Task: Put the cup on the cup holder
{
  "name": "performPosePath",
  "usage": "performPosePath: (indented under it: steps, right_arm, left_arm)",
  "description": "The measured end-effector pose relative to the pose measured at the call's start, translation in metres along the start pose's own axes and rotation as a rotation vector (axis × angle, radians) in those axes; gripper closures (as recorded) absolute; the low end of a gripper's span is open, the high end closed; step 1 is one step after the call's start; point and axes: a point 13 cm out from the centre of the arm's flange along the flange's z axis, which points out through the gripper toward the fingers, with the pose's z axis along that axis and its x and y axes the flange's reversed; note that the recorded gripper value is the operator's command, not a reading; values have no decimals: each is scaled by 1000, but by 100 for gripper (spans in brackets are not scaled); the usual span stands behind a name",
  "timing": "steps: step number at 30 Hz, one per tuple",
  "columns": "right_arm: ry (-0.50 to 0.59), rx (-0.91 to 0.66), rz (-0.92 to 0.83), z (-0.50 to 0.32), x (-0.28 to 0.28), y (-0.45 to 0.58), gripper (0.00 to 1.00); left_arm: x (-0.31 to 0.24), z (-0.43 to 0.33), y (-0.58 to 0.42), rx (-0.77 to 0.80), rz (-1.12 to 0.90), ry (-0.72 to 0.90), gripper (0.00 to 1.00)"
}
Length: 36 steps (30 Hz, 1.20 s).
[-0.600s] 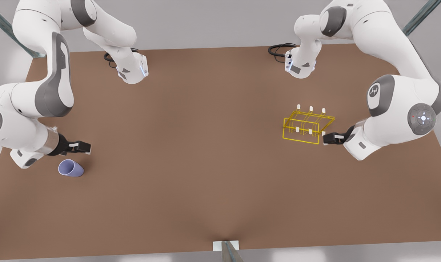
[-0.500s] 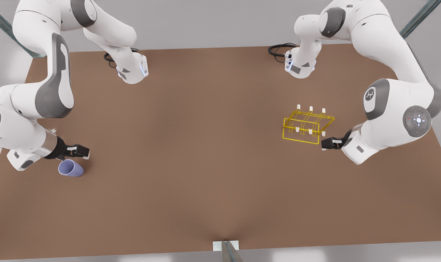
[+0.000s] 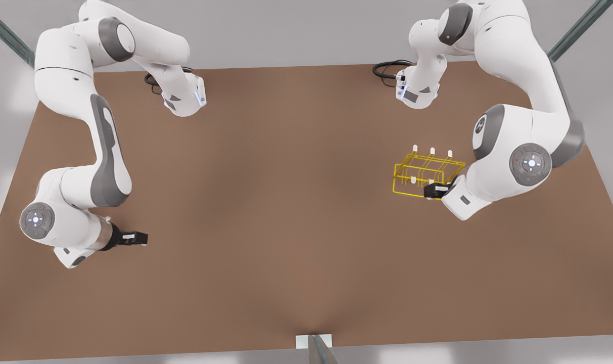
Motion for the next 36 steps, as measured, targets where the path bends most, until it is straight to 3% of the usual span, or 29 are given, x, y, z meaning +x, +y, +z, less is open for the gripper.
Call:
performPosePath:
  steps: [8, 16, 26, 36]
  right_arm:
    - [88, 7, 142, 30, 41, -106, 0]
    - [131, -14, 127, 59, 81, -153, 0]
    - [61, 92, -11, 75, 101, -193, 0]
    - [-51, 86, -37, 82, 74, -214, 0]
  left_arm:
    - [-1, 13, -9, -12, -5, 23, 0]
    - [-7, 32, -9, -42, -14, 34, 0]
    - [-18, 48, -9, -51, -22, 24, 0]
    - [-26, 62, -8, -54, -28, 20, 0]
